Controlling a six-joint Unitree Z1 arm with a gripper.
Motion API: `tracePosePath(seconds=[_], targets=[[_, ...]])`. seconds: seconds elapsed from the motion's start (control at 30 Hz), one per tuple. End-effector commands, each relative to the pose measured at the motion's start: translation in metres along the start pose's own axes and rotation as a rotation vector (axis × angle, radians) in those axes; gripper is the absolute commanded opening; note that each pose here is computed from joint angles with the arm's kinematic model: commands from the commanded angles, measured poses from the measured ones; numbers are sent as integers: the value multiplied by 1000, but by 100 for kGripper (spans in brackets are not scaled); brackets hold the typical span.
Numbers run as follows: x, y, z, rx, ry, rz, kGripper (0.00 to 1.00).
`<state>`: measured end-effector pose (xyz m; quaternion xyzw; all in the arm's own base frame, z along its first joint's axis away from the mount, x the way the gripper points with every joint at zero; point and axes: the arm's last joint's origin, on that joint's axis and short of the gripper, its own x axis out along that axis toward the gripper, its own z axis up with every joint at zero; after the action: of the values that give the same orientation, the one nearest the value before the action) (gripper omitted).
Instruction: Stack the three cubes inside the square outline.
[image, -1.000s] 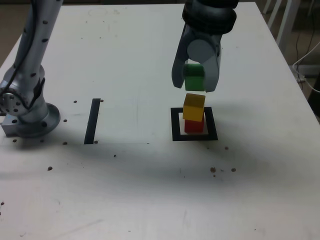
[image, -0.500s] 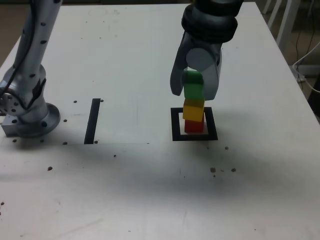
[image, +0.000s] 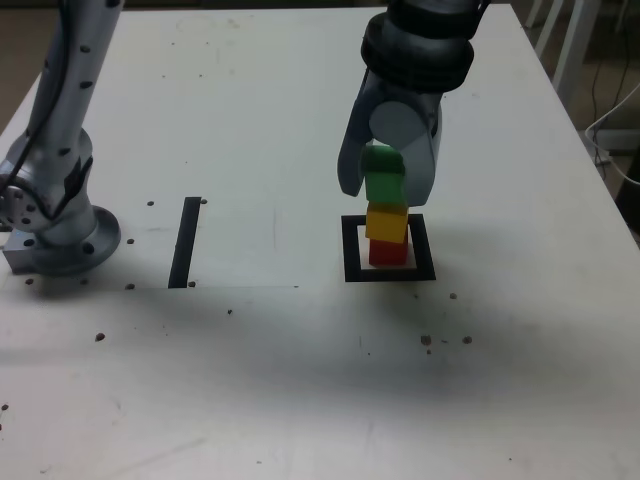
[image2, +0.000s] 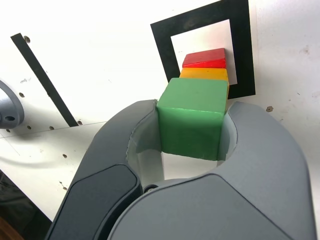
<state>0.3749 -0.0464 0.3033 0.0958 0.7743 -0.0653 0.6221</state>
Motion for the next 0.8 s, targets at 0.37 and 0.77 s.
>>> tracePosePath(seconds=[0.37,0.77], targets=[[1,-7,-2,6,29,2,32],[1,-7,0,15,13,5,95]])
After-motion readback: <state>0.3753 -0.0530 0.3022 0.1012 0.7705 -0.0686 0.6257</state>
